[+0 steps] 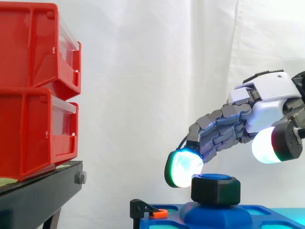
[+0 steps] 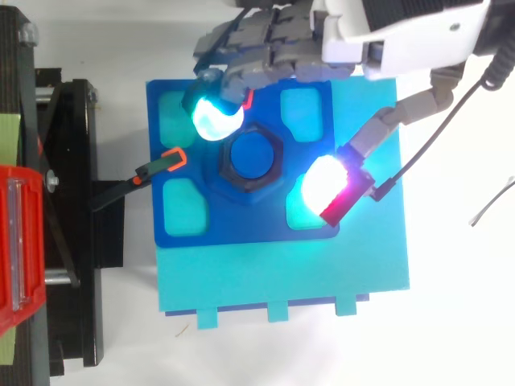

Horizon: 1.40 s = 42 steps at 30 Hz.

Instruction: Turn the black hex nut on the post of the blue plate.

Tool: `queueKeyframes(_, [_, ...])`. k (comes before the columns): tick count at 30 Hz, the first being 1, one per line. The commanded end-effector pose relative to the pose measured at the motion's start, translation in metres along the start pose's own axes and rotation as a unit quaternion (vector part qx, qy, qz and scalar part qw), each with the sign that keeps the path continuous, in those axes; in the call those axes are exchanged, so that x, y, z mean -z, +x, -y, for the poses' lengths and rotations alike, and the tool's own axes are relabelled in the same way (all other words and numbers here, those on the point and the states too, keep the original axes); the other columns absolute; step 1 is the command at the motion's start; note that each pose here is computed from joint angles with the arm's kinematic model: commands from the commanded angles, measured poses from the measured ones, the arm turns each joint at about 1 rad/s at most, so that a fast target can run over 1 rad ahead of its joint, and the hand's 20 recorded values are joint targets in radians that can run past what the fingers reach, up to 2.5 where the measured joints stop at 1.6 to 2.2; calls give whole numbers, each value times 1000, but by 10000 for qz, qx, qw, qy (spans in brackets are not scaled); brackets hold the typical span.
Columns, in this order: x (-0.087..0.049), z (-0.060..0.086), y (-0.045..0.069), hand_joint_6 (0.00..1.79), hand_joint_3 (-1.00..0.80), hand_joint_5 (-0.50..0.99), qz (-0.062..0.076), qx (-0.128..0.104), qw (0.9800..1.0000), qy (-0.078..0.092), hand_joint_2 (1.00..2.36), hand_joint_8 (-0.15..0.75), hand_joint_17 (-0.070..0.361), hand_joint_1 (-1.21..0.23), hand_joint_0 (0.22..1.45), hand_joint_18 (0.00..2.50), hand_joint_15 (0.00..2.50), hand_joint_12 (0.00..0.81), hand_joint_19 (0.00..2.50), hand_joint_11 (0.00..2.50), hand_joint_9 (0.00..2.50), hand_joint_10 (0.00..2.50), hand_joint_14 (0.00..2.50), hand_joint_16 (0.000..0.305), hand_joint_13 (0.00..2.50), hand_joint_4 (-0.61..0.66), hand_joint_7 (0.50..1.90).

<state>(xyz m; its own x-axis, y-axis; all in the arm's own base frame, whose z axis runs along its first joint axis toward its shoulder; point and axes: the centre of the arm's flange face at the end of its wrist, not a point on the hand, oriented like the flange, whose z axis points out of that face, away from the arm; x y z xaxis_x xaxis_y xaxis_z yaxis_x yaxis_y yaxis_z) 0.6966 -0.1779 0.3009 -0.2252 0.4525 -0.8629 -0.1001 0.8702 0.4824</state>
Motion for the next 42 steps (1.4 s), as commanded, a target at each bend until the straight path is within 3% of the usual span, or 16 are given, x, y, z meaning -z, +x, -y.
queueKeyframes(1, [5, 7, -4, 503, -500, -186, -10, -14, 10000, -98, 1000, 321, 117, -571, 437, 124, 0, 399, 28, 0, 292, 0, 0, 52, 237, 281, 862])
queueKeyframes(6, [4, 6, -4, 503, -500, -186, -10, -28, 9999, -98, 1000, 321, 117, -571, 437, 122, 0, 398, 29, 0, 293, 0, 0, 52, 237, 277, 861])
queueKeyframes(8, [1, 0, -7, 502, -500, -186, 23, -44, 9999, -140, 1000, 321, 117, -571, 437, 121, 0, 397, 30, 0, 293, 0, 0, 52, 238, 281, 863])
queueKeyframes(12, [-6, -10, -18, 502, -500, -186, 174, -23, 9998, -96, 1000, 321, 116, -572, 437, 120, 0, 397, 29, 0, 294, 0, 0, 52, 238, 283, 863])
queueKeyframes(15, [-12, -19, -26, 503, -500, -186, 324, -5, 9994, 86, 1000, 320, 116, -572, 438, 119, 0, 397, 36, 0, 294, 0, 0, 52, 238, 281, 863])
queueKeyframes(19, [-21, -33, -20, 503, -500, -186, 392, 17, 9990, 208, 1000, 321, 116, -572, 438, 122, 0, 395, 40, 0, 296, 0, 0, 51, 238, 282, 862])
queueKeyframes(22, [-33, -57, -8, 503, -500, -186, 377, 12, 9989, 270, 1000, 323, 115, -573, 439, 124, 0, 395, 35, 0, 296, 0, 0, 51, 239, 279, 861])
queueKeyframes(25, [-35, -60, -6, 503, -500, -186, 393, 15, 9984, 400, 1000, 322, 115, -574, 438, 126, 0, 394, 35, 0, 296, 0, 0, 51, 241, 282, 862])
queueKeyframes(34, [-43, -79, 7, 502, -500, -185, 380, 33, 9980, 513, 1000, 322, 115, -573, 438, 124, 0, 393, 44, 0, 300, 0, 0, 51, 245, 283, 862])
queueKeyframes(42, [-46, -91, 15, 502, -500, -184, 267, 48, 9981, 548, 1000, 323, 115, -567, 440, 122, 0, 393, 43, 0, 304, 0, 0, 51, 248, 281, 860])
